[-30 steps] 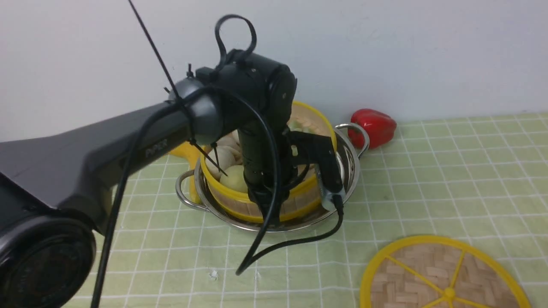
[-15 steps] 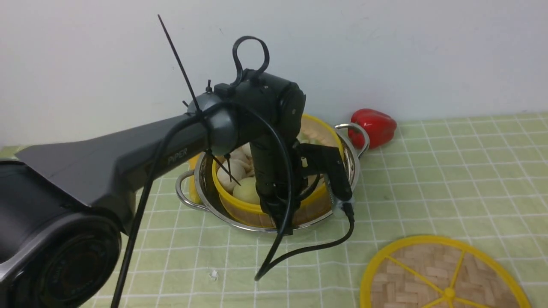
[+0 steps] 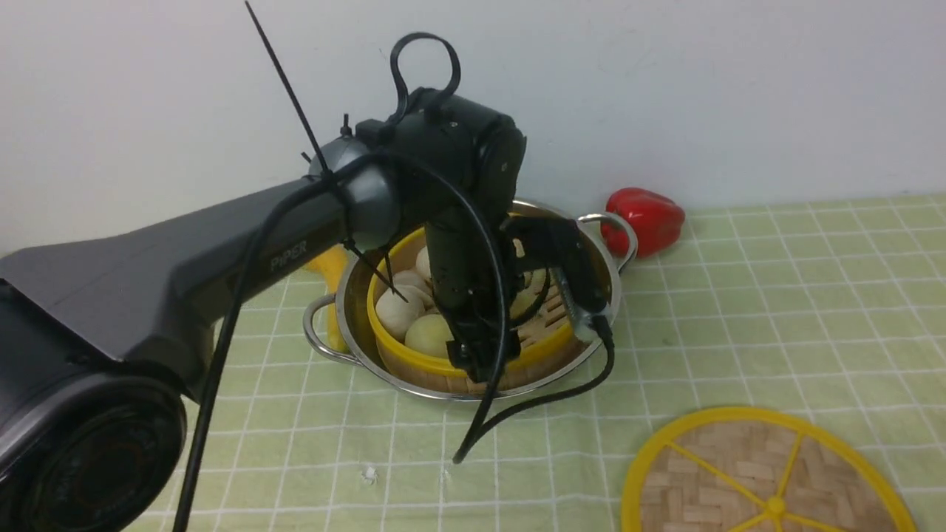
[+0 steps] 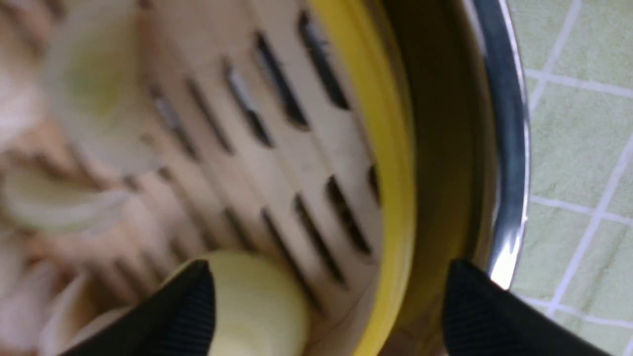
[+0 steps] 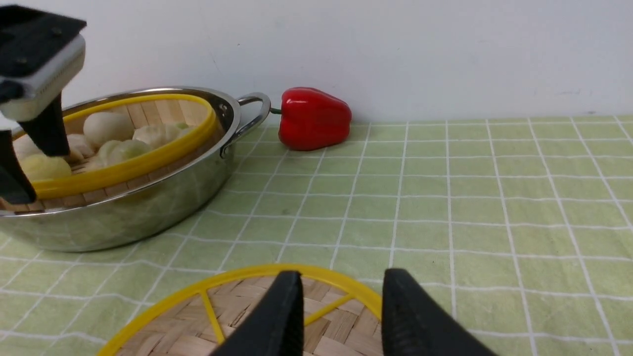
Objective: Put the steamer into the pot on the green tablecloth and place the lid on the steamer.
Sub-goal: 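Place the bamboo steamer basket with dumplings into the steel pot with the left gripper, then move the gripper down to the bamboo steamer lid and grasp its center knob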
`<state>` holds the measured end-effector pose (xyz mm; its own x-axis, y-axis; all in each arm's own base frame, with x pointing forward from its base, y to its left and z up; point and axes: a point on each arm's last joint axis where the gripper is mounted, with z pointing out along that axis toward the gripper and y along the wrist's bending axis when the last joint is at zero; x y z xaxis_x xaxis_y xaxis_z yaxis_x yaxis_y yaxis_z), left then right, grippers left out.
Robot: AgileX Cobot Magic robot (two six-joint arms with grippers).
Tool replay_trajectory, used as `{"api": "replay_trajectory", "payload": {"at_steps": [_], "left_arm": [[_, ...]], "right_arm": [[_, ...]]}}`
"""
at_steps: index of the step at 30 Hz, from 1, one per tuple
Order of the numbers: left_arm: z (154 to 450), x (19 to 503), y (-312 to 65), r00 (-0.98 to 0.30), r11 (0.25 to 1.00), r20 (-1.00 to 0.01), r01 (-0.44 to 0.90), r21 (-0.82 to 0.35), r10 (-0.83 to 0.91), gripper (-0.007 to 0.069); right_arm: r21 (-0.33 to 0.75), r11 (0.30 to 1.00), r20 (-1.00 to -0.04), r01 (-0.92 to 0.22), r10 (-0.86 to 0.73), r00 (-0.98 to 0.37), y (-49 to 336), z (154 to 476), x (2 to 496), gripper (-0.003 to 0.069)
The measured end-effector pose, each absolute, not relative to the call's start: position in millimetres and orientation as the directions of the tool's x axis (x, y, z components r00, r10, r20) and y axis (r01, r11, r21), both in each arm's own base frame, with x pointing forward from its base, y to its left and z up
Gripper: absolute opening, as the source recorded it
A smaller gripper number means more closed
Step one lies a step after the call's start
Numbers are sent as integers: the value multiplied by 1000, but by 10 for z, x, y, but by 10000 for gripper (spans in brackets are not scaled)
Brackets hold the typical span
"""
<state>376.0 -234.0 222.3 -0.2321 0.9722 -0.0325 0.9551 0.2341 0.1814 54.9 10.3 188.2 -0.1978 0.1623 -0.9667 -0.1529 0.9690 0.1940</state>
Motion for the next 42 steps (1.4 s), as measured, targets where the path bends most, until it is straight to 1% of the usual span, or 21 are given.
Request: {"api": "replay_trajectory", "payload": {"at_steps": [3, 4, 5, 7, 9, 11, 12, 13, 14, 15, 16, 17, 18, 19, 22, 27, 35, 38, 40, 41, 42], "left_arm": [[2644, 3839, -2327, -290, 309, -106, 901, 304, 951, 640], [2700, 3846, -2324, -295, 317, -117, 893, 319, 948, 639], [2947, 3847, -2305, -320, 362, -173, 857, 367, 932, 624], [3141, 3825, -2276, -339, 401, -218, 826, 397, 915, 598], [3600, 3692, -2150, -367, 478, -314, 750, 457, 876, 452], [3917, 3550, -2021, -382, 531, -376, 689, 493, 844, 302], [3954, 3532, -2005, -379, 532, -380, 684, 499, 844, 265], [4294, 3350, -1833, -397, 605, -462, 601, 522, 793, 119], [4476, 3232, -1734, -403, 648, -513, 556, 520, 758, 57], [4512, 3206, -1715, -399, 651, -520, 551, 523, 755, 48], [4753, 3018, -1584, -405, 720, -603, 487, 494, 687, 3], [4877, 2910, -1508, -403, 753, -644, 455, 475, 650, -13], [5066, 2724, -1382, -389, 797, -705, 409, 445, 593, -22], [5068, 2723, -1382, -392, 801, -708, 406, 440, 587, -23], [5437, 2277, -1092, -338, 873, -819, 331, 358, 463, -23], [5661, 1927, -862, -274, 899, -873, 295, 324, 404, -22], [5736, 1744, -697, -253, 914, -893, 266, 306, 373, -9], [5508, 1766, -559, -359, 939, -879, 256, 232, 315, -8], [5235, 1796, -444, -442, 958, -860, 237, 162, 255, -7], [5069, 1809, -381, -472, 967, -853, 221, 128, 221, -1], [5042, 1813, -377, -470, 968, -858, 223, 111, 207, -1]], "right_arm": [[194, 969, -967, -153, 162, -198, 103, 1882, 549, 244], [194, 969, -967, -153, 162, -198, 103, 1882, 549, 244], [194, 969, -967, -153, 162, -198, 103, 1882, 549, 244], [194, 969, -967, -153, 162, -198, 103, 1882, 549, 244], [194, 969, -967, -153, 162, -198, 103, 1882, 549, 244], [194, 969, -967, -153, 162, -198, 103, 1882, 549, 244], [194, 969, -967, -153, 162, -198, 103, 1882, 549, 244], [194, 969, -967, -153, 162, -198, 103, 1882, 549, 244], [194, 969, -967, -153, 162, -198, 103, 1882, 549, 244], [194, 969, -967, -153, 162, -198, 103, 1882, 549, 244], [194, 969, -967, -153, 162, -198, 103, 1882, 549, 244], [194, 969, -967, -153, 162, -198, 103, 1882, 549, 244], [194, 969, -967, -153, 162, -198, 103, 1882, 549, 244], [194, 969, -967, -153, 162, -198, 103, 1882, 549, 244], [194, 969, -967, -153, 162, -198, 103, 1882, 549, 244], [194, 969, -967, -153, 162, -198, 103, 1882, 549, 244], [194, 969, -967, -153, 162, -198, 103, 1882, 549, 244], [194, 969, -967, -153, 162, -197, 103, 1882, 549, 244], [194, 969, -967, -153, 162, -197, 103, 1882, 549, 244], [194, 969, -967, -153, 162, -197, 103, 1882, 549, 244], [194, 969, -967, -153, 162, -197, 103, 1882, 549, 244]]}}
